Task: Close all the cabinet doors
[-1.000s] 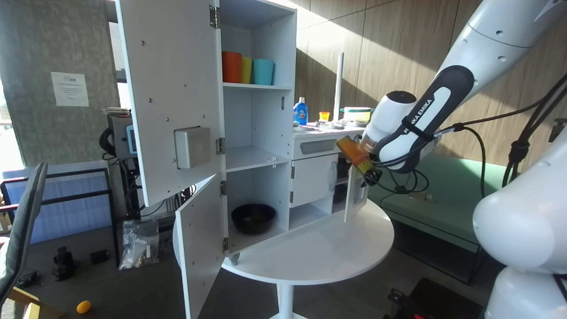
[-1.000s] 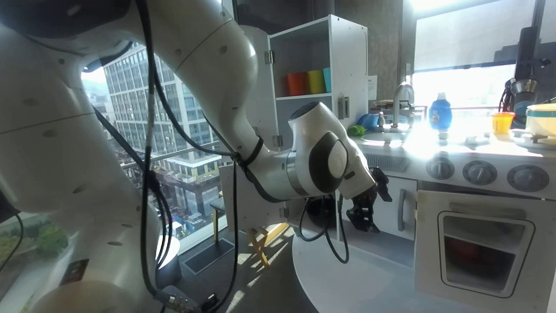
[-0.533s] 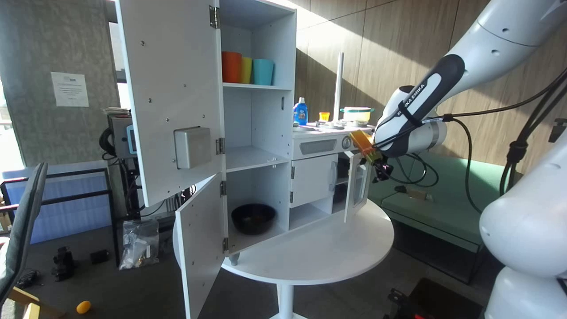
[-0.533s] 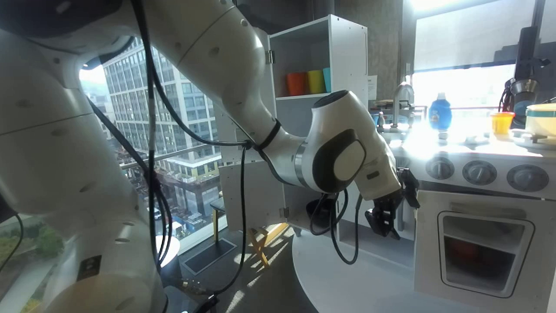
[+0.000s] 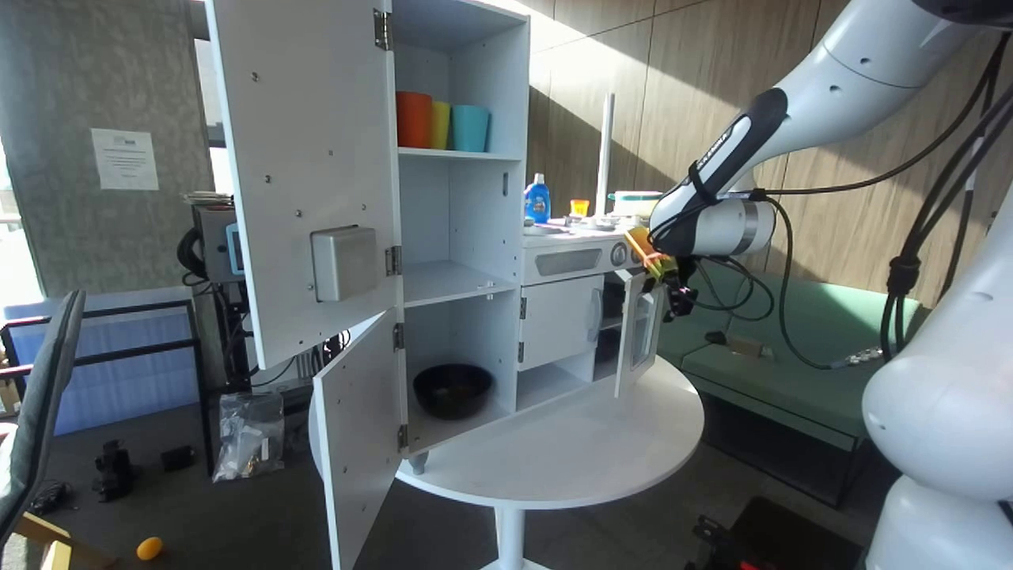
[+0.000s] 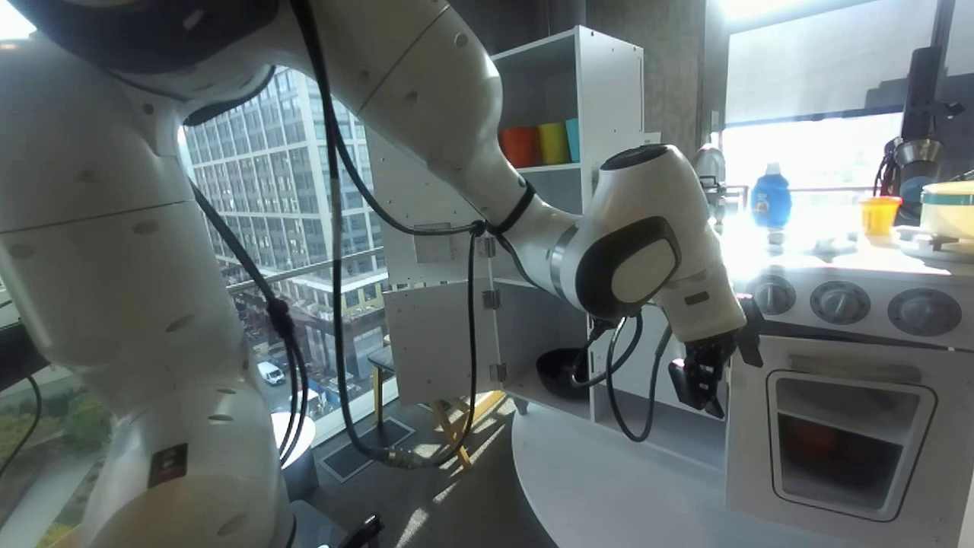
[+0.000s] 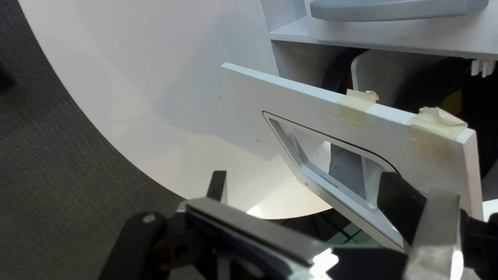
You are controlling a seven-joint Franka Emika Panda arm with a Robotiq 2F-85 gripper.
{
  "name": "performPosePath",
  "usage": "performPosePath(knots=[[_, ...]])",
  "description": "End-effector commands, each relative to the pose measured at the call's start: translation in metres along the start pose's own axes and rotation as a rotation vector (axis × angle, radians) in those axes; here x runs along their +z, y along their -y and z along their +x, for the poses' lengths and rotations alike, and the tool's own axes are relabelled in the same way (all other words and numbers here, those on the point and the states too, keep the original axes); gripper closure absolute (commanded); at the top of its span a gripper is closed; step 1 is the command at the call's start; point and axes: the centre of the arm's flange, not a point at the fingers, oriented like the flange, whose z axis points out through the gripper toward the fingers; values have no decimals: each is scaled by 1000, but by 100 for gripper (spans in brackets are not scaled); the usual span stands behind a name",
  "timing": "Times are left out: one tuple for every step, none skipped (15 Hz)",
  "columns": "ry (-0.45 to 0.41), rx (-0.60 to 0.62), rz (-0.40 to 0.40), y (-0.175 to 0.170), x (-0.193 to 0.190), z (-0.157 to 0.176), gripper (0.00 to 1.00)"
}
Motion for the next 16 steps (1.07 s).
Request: performPosePath(knots=[[6,-2,29,18,25,16,0],[4,0,44,17,28,17,0],[2,0,59,19,31,19,0],[10,3,82,19,35,18,0],[21,9,108,19,37,16,0],[35,16,134,20,40,14,0],[47,24,155,21,45,9,0],[71,28,169,22,48,3,0],[95,29,175,23,50,-2,0],[109,27,179,25,52,-8,0],[123,25,190,28,51,-14,0],[136,27,197,31,51,-17,0],[150,26,204,33,51,-19,0],[154,27,212,35,50,-21,0],[154,32,216,35,49,-20,0],[156,32,219,33,45,-19,0]])
